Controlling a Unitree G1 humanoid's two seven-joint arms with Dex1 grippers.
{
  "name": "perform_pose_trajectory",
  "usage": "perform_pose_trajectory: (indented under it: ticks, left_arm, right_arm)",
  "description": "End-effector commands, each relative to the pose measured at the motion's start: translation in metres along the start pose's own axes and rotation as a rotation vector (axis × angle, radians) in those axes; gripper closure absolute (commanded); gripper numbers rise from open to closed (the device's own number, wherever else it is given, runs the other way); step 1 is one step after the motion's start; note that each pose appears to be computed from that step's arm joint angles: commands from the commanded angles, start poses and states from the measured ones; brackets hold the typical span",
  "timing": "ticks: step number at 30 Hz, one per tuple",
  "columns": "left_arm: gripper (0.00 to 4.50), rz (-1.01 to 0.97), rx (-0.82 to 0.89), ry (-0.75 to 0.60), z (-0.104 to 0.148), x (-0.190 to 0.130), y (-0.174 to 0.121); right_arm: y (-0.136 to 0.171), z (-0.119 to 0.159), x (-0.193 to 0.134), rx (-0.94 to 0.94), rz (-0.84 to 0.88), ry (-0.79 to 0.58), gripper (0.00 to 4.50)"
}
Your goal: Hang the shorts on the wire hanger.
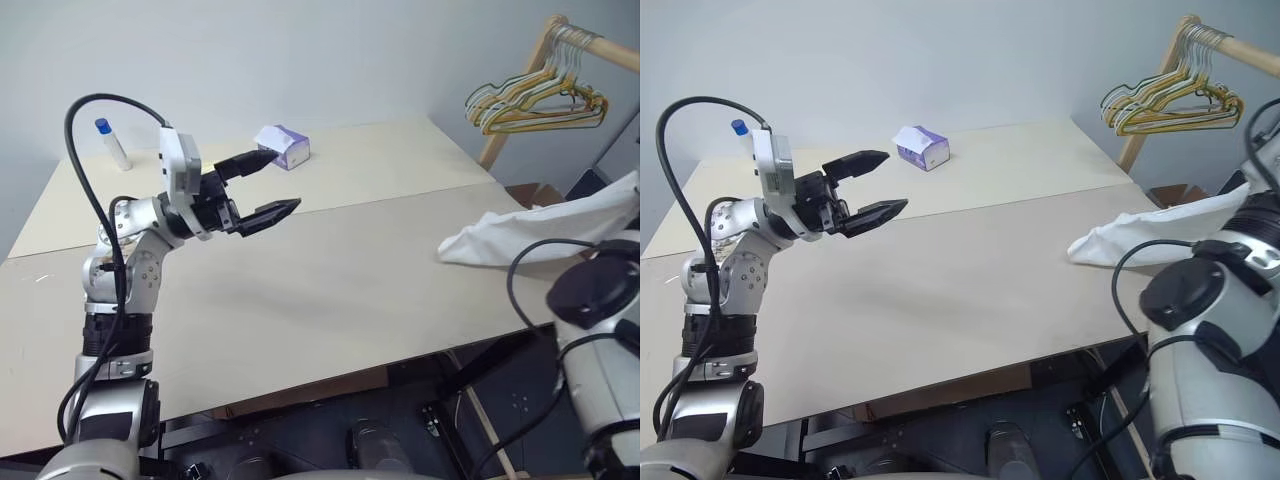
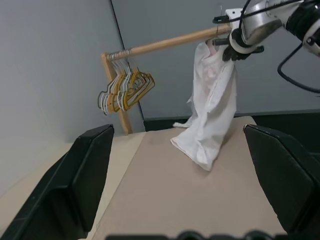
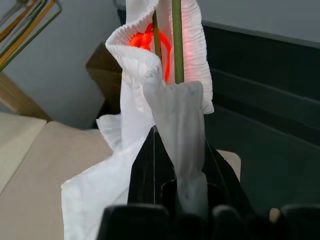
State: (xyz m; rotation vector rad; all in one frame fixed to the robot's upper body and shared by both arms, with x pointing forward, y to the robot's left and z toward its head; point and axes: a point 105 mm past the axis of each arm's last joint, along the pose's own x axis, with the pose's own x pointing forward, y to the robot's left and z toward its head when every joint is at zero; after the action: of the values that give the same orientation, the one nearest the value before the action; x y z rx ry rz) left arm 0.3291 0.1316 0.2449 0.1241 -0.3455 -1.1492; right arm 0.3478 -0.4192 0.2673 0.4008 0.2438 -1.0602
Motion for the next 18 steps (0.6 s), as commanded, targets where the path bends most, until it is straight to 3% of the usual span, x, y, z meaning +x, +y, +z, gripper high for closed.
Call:
perform_pose_trajectory:
  ticks: [1,9,18]
  left_arm:
    - [0.02,-0.002,0.035,-0.046,0.017,-0.002,-0.002]
    - [0.02,-0.004,0.032,-0.045,0.015,-0.003,-0.005]
    - [0.02,-0.017,0.029,-0.038,0.014,-0.002,-0.007]
  right_arm:
    - [-0.011,0.029,0.000,0.112,-0.018,-0.056,4.50]
    - [-0.007,0.000,0.011,0.167,0.011,0.148,4.50]
    - [-0.020,-0.023,0.024,0.162,-0.044,0.214,4.50]
